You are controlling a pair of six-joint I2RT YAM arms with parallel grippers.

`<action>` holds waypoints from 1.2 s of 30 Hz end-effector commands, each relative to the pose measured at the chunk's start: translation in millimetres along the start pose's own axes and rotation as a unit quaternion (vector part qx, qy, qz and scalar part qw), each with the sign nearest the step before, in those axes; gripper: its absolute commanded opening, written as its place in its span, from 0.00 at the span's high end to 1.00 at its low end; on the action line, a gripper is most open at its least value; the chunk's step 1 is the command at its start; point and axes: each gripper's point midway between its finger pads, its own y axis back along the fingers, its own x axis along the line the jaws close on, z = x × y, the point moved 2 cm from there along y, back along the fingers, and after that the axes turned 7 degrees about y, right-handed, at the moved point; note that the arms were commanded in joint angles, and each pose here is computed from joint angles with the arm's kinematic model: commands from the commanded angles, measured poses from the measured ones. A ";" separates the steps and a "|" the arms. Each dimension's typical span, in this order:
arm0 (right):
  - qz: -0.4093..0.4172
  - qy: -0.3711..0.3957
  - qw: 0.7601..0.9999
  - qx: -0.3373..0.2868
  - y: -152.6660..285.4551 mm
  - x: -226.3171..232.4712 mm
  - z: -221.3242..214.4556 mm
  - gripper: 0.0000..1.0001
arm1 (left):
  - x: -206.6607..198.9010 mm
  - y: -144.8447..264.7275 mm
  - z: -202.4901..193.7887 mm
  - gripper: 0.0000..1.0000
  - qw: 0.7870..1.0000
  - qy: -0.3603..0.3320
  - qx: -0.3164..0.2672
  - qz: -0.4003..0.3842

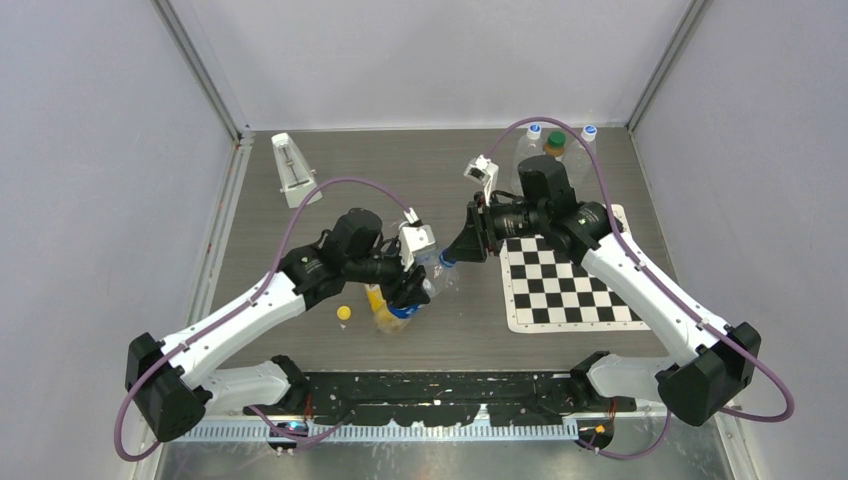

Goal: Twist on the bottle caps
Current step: Screw the bottle cap onto the plastic bottle.

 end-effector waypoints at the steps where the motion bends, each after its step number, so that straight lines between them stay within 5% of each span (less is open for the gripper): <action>1: 0.016 -0.060 0.997 0.052 -7.7 10.8 -18.0 0.99 | 8.5 20.2 97.0 1.00 0.977 -0.084 -0.186 0.055; 15: -0.071 -0.155 0.985 0.006 -12.1 -8.4 3.0 1.00 | 15.6 31.8 124.6 1.00 0.945 -0.095 -0.289 0.117; 26: -0.136 -0.198 0.971 0.010 -5.6 -18.8 7.4 1.00 | 19.4 33.1 144.2 1.00 0.929 -0.132 -0.292 0.188; 36: -0.159 -0.165 0.972 0.049 4.5 -18.4 0.1 1.00 | 26.0 29.1 149.6 1.00 0.937 -0.123 -0.252 0.208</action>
